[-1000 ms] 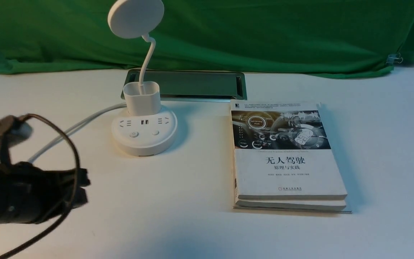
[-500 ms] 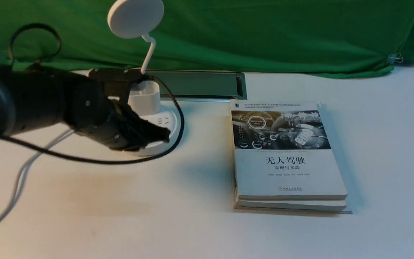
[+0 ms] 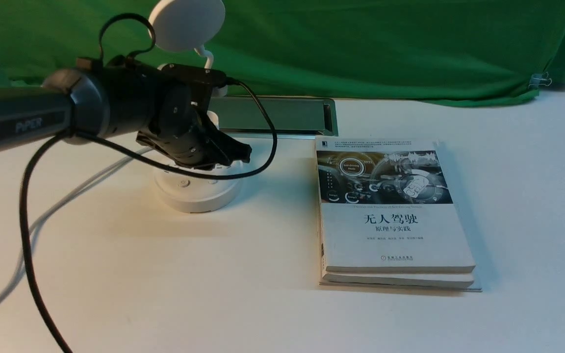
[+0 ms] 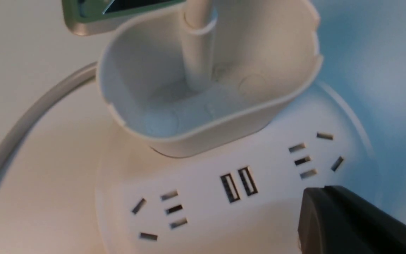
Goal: Turn on the desk lamp on the white desktop with your hand.
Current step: 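Press the power button on the lamp base to turn the lamp on with the left gripper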
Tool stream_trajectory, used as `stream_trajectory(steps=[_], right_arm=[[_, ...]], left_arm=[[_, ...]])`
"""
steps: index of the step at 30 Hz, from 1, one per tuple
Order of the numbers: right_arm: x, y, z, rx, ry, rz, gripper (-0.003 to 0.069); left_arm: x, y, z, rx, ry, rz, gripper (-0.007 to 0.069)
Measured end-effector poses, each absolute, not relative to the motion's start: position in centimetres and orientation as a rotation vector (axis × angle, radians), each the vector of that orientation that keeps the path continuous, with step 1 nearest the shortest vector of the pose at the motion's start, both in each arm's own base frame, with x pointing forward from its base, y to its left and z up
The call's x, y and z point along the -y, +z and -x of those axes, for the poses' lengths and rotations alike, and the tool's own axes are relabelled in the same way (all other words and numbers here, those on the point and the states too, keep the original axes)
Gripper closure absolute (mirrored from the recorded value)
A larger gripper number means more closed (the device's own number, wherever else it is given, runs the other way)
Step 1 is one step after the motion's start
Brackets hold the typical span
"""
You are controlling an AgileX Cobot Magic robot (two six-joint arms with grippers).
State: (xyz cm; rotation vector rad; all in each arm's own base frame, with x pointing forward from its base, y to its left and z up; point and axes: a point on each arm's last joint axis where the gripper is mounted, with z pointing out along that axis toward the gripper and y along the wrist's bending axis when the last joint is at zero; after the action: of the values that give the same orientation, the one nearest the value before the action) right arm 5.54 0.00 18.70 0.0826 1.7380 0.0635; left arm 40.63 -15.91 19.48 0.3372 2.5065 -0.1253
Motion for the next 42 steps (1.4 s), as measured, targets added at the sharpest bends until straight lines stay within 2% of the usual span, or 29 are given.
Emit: stream_trajectory(steps=[28, 42], right_arm=[[0.0, 18.7, -5.5, -1.738, 0.064, -0.083, 0.0418], [0.0, 18.7, -5.5, -1.738, 0.064, -0.083, 0.0418]], left_arm=[[16.0, 18.5, -40.6, -2.559, -0.133, -0.312, 0.0625], [15.9, 16.7, -40.2, -2.526, -0.159, -0.294, 0.0625]])
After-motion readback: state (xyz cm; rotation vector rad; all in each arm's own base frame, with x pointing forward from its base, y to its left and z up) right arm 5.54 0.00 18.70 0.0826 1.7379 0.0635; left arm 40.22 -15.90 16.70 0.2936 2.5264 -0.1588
